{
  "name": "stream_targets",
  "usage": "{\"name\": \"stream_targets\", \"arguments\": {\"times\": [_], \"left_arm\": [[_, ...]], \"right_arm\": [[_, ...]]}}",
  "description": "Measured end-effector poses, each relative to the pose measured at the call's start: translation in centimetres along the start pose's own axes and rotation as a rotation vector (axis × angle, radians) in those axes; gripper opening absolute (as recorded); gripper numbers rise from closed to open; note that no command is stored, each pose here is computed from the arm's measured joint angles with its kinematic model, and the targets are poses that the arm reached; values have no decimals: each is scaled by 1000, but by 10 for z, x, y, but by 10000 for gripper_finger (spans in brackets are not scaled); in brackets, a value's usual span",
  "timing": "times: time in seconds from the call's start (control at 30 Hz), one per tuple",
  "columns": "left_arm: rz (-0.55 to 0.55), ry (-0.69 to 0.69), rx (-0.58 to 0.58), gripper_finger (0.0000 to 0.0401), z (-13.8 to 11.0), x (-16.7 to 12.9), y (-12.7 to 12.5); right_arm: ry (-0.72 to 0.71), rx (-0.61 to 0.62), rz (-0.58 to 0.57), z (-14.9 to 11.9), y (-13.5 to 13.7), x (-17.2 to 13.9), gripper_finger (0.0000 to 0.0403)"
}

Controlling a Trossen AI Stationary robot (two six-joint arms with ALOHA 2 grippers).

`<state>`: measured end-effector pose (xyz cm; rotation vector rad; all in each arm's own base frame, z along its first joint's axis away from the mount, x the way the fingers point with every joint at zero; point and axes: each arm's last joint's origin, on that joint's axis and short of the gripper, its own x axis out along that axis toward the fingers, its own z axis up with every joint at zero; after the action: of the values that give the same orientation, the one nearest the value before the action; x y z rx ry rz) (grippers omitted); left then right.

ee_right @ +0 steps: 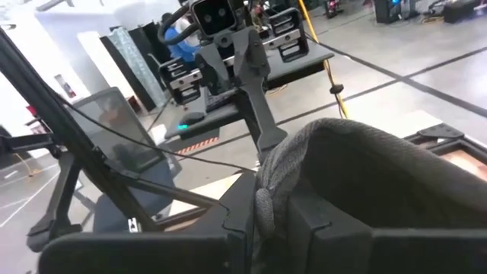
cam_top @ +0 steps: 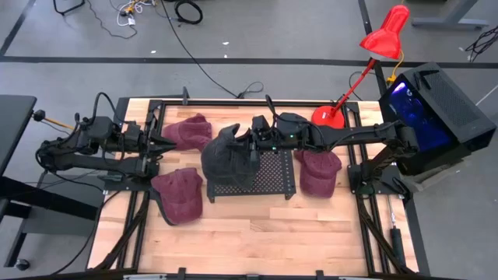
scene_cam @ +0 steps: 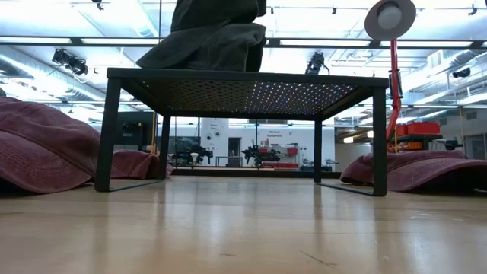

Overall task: Pick & Place hat
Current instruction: Stack the right black cap on top of the black cap on the shelf

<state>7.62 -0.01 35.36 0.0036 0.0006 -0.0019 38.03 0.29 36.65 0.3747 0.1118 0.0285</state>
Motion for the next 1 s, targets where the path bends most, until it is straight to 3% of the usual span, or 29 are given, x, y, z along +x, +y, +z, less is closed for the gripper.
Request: {"name": "stream_targets", "arguments": {"times": [0.53,0.83,1.0], "left_arm": [[0,0,0,48,0,0,0],[0,0,0,48,0,0,0],[0,0,0,48,0,0,0]], "right_arm": [[48,39,31,-4,1,0,50],[102,32,0,-9,-2,0,132],[155,-78,-97,-14,-8,-4,184]]}}
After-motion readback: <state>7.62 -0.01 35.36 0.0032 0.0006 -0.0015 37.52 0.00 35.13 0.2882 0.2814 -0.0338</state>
